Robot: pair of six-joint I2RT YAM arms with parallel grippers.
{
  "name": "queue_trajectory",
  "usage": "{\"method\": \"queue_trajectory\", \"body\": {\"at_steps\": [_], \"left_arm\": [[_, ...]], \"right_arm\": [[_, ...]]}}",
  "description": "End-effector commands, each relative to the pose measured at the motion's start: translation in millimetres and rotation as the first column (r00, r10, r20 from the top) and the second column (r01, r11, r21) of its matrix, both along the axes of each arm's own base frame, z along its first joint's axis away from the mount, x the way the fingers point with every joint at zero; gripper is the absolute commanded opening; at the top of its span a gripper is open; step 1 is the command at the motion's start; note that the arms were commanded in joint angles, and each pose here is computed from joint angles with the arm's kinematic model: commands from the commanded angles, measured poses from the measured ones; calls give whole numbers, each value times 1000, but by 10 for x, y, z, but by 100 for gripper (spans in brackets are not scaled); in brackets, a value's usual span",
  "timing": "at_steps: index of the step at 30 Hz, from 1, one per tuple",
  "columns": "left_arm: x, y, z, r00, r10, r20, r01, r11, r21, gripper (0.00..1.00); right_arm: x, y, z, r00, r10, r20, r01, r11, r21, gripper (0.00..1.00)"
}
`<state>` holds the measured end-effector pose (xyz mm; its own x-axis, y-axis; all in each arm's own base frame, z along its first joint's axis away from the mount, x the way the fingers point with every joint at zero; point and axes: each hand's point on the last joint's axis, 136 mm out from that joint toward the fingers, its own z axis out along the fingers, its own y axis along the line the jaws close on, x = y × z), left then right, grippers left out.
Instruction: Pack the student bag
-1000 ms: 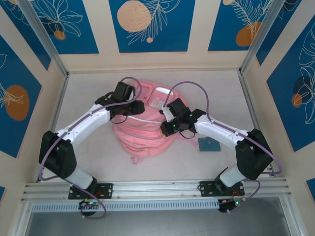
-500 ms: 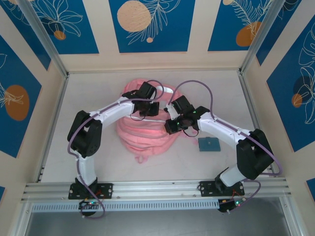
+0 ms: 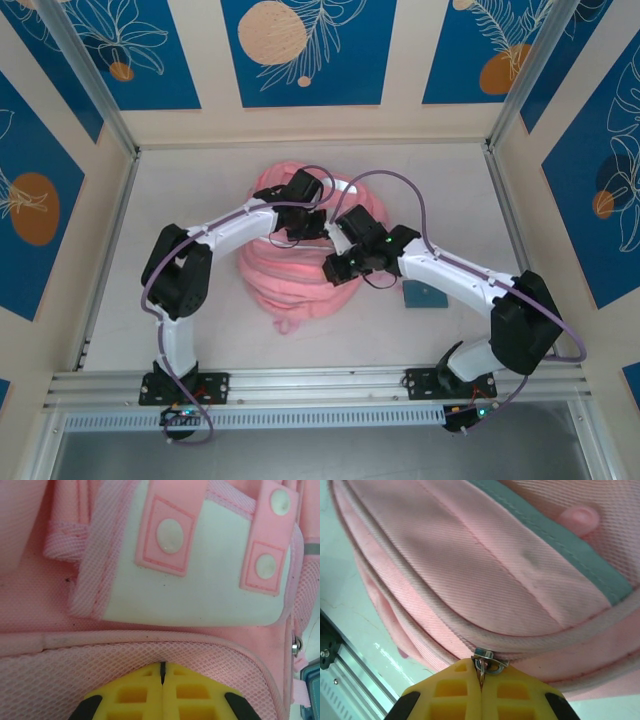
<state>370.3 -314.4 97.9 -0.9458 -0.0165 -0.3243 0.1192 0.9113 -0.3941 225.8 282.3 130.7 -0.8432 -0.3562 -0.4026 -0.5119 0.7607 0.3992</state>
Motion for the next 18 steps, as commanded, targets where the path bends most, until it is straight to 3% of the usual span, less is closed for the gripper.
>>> {"method": "queue_trajectory", "body": {"at_steps": [1,7,12,18], "left_arm": [[40,115,-316,997,75,-22,-73,996,59,0],[101,64,63,995,97,29,-95,994,-51,4],[86,105,573,990,102,102,-88,987,-133,24],[-98,357,838,978,135,157,-117,986,-115,40]], "right_arm": [[-304,363,166,992,94,-84,-81,985,151,0],[-200,215,333,999,-26,-43,36,971,236,2],[-76,-177,438,982,-180,-51,187,937,294,30],[97,-538,337,919,-358,-165,392,875,285,57]]}}
